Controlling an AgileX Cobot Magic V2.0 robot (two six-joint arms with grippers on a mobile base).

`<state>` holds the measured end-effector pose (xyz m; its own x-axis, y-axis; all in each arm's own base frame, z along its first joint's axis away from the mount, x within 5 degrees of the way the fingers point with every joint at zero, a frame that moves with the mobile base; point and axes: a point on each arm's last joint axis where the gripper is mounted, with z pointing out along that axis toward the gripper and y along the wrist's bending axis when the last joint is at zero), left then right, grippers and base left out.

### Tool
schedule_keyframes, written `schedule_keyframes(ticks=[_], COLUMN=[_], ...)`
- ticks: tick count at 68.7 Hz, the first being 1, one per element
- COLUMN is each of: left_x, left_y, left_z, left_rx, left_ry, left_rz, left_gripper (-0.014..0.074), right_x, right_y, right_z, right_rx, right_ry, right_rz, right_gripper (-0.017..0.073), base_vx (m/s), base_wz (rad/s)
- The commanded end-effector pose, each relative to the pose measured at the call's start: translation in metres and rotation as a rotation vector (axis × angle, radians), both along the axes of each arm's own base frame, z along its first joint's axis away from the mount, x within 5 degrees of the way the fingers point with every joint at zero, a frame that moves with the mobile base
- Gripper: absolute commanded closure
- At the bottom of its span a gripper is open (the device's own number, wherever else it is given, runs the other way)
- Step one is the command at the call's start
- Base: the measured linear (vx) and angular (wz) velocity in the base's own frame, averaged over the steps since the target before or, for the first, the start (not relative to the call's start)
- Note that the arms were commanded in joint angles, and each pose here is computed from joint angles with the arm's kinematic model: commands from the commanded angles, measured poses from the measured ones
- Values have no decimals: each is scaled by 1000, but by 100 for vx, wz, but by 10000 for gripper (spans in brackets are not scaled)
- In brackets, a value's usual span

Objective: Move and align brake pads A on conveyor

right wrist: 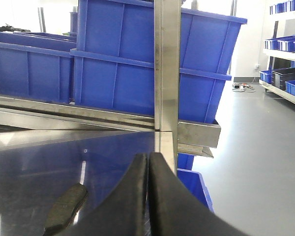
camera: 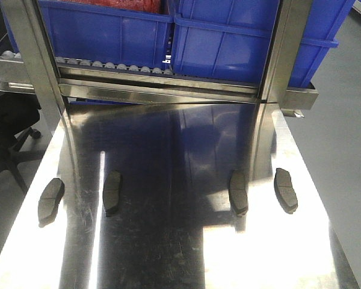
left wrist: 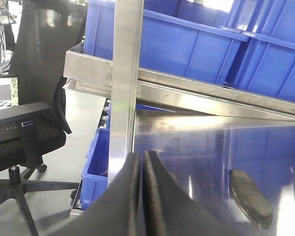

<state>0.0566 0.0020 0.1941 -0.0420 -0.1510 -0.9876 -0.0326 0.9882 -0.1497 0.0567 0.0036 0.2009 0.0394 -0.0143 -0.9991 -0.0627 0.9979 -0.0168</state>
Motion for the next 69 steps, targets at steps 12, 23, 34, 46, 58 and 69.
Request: schedule_keyframes(ticks=[12, 23, 34, 46, 58, 69], left_x=[0, 0, 0, 0, 0, 0], left_y=[-1, -1, -1, -1, -1, -1], left_z=[-1, -1, -1, -1, -1, -1], left_rx=[-8, -8, -8, -8, -8, -8], left_ry=[-63, -63, -63, -63, -63, -63], left_rz=[-12, -12, -12, -12, -12, -12], left_gripper=[599, 599, 599, 599, 599, 599], right_x=[-2, -2, -2, -2, -2, -2], right_y=[0, 0, 0, 0, 0, 0], right_z=[7, 7, 7, 7, 7, 7], right_rx=[-9, -9, -9, -9, -9, -9], right_ry=[-89, -89, -89, -89, -89, -89], right_rz=[1, 1, 1, 1, 1, 1], right_gripper=[569, 569, 569, 569, 569, 569], base_vx=[0, 0, 0, 0, 0, 0], base_wz=[0, 0, 0, 0, 0, 0])
